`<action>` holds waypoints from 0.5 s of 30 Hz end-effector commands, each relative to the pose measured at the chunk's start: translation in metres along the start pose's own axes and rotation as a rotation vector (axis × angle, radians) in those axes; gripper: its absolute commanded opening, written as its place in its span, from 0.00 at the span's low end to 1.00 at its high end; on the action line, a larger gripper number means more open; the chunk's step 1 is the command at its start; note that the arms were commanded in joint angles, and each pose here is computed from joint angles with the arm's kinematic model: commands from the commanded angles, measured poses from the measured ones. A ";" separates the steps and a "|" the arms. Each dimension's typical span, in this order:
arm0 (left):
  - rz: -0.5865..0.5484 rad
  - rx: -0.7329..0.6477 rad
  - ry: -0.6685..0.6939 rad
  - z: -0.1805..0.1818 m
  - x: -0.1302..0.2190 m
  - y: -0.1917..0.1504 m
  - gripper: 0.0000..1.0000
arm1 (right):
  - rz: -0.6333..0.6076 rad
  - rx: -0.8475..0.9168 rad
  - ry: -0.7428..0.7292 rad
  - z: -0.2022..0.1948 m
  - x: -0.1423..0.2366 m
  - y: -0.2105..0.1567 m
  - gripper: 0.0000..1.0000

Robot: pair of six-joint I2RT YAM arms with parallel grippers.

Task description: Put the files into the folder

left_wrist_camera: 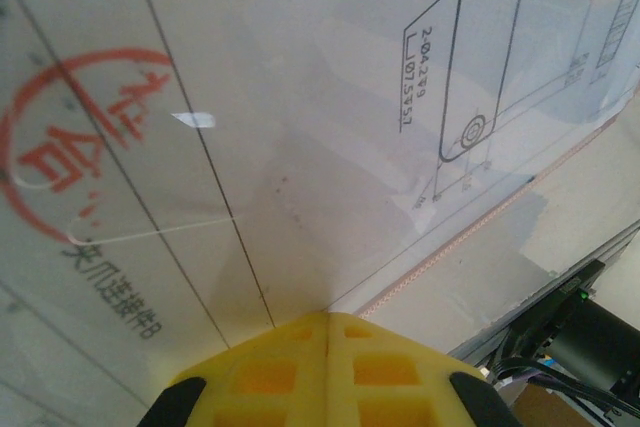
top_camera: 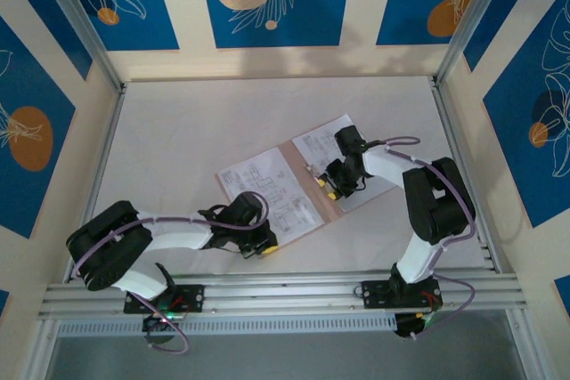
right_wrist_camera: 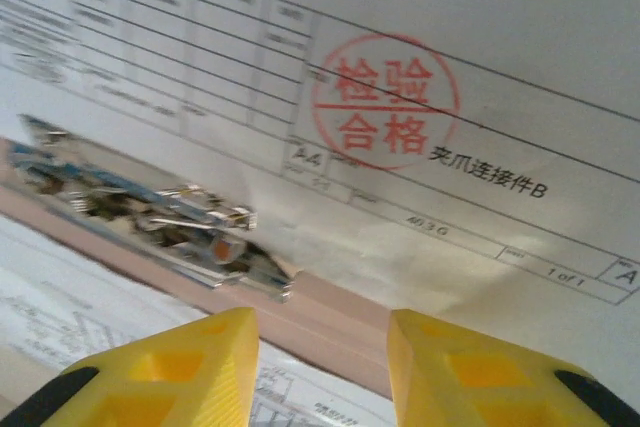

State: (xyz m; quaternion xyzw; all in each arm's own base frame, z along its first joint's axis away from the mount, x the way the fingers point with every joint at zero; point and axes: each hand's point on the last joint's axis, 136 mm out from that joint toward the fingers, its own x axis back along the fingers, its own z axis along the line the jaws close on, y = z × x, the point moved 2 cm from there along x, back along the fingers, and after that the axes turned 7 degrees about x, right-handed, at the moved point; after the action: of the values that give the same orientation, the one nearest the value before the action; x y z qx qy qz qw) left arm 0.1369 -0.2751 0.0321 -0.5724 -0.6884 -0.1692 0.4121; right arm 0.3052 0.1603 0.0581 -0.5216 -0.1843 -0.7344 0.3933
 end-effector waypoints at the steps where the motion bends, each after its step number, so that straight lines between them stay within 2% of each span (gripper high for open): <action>1: -0.035 0.041 0.145 0.035 0.004 0.004 0.00 | -0.061 0.063 0.073 0.018 0.026 0.005 0.42; 5: -0.051 0.038 0.153 0.035 0.010 0.008 0.00 | -0.098 0.112 0.117 0.019 0.036 0.008 0.44; 10: -0.069 0.037 0.184 0.040 0.021 0.018 0.00 | -0.099 0.160 0.140 0.013 0.042 0.008 0.33; 15: -0.104 0.052 0.211 0.047 0.041 0.036 0.00 | -0.076 0.216 0.138 0.007 0.044 0.000 0.27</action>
State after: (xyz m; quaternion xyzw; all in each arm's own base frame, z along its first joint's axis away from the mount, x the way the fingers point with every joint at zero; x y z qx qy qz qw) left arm 0.1553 -0.2338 0.0339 -0.5296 -0.6929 -0.1966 0.4482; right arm 0.3148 0.1471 0.0989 -0.4274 -0.2429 -0.7706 0.4056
